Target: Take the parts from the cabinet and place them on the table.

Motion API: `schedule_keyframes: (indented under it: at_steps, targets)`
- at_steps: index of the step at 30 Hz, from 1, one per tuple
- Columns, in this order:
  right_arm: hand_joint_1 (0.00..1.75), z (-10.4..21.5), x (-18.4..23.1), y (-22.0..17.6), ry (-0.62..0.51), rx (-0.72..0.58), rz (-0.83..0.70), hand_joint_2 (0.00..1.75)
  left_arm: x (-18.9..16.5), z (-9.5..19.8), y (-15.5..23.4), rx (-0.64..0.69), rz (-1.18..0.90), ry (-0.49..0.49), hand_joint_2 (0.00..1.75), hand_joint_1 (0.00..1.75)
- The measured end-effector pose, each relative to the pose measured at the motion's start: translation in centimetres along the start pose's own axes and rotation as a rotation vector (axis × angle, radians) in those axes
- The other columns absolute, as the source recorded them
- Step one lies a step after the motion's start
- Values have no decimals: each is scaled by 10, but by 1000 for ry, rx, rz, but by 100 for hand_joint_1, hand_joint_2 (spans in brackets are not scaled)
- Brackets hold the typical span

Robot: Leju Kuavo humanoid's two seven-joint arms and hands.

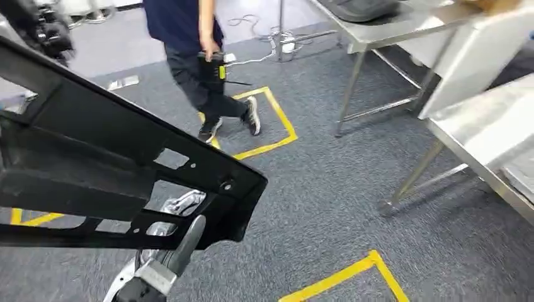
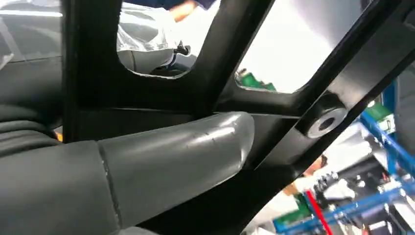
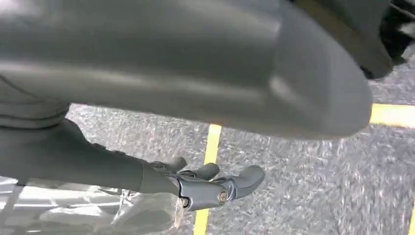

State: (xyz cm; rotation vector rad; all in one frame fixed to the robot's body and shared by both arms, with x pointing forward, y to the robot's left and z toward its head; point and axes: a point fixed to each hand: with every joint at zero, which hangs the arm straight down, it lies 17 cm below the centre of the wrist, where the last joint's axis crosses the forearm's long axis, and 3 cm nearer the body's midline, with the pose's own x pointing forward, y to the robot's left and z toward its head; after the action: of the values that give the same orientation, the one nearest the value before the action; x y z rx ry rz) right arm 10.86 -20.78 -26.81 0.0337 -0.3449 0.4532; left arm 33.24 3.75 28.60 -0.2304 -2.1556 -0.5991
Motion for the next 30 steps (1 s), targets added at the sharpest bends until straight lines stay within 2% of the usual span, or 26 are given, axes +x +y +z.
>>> schedule_keyframes:
  at_steps: [30]
  targets:
    - [0,0,1,-1,-14,-5,5,0,2,-5,-3,-23,-14,-10,0,175]
